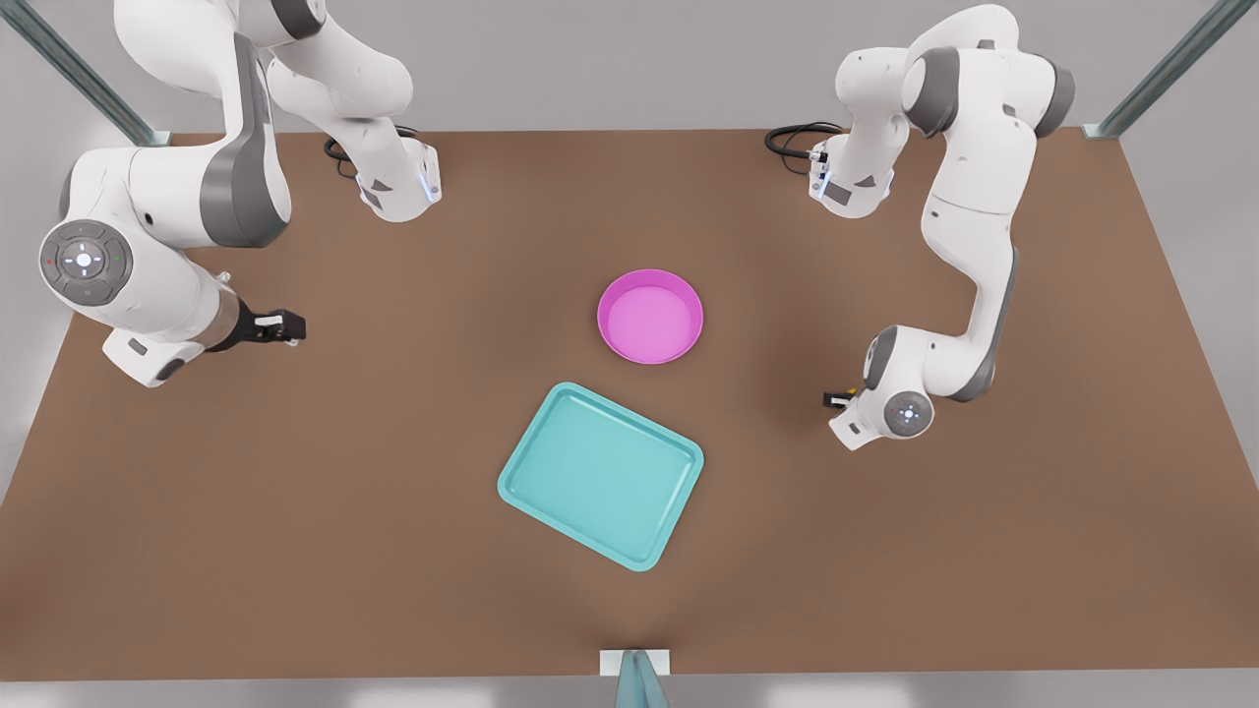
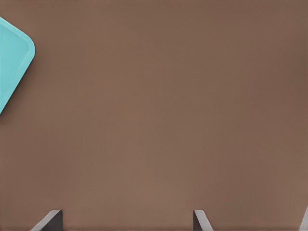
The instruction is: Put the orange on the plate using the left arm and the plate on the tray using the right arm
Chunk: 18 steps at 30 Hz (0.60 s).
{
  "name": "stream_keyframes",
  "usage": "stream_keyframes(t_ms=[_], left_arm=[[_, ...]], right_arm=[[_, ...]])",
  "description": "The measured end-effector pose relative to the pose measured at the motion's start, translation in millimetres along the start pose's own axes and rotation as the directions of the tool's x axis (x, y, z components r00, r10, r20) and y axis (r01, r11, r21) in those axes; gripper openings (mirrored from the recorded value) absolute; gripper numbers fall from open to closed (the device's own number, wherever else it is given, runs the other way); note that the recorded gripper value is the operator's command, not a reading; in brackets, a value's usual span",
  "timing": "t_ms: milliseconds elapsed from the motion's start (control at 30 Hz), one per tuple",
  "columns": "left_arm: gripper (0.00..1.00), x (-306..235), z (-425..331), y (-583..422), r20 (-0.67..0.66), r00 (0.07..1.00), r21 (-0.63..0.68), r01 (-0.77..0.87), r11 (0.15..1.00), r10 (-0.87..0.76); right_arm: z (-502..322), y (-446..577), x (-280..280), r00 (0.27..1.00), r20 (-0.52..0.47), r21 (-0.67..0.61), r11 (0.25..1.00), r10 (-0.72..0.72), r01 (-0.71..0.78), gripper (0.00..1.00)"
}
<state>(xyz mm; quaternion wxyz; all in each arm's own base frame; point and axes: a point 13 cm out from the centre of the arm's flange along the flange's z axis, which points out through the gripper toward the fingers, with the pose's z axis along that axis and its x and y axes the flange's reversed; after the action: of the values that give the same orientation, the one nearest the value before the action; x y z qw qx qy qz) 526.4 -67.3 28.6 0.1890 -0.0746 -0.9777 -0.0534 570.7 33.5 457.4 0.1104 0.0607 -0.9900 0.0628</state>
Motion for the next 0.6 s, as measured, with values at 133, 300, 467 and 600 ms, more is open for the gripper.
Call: stream_keyframes(t_ms=[133,300,467,600], left_arm=[[0.48,-1.7,-1.0,3.7,0.008,1.0,-0.021,0.009,1.0,-0.009],[0.48,-3.8,-6.7,3.0,0.021,1.0,-0.013,0.022,1.0,-0.022],[0.5,-5.8,-52.3,-6.8,0.086,0.996,-0.019,0.018,1.0,-0.016],[0.51,-13.0,-158.4,-153.4,0.187,0.973,-0.05,-0.128,0.991,0.135]], right_arm=[[-0.1,-0.1,-0.3,1.0,0.001,0.0,1.0,0.0,0.0,1.0],[0.2,-0.8,-0.9,1.0,0.002,0.0,1.0,0.0,0.0,1.0],[-1.2,-1.7,-1.3,1.0,0.007,-0.002,1.0,0.002,-0.001,1.0],[-0.8,-2.6,-1.7,1.0,0.007,-0.002,1.0,0.002,-0.002,1.0]])
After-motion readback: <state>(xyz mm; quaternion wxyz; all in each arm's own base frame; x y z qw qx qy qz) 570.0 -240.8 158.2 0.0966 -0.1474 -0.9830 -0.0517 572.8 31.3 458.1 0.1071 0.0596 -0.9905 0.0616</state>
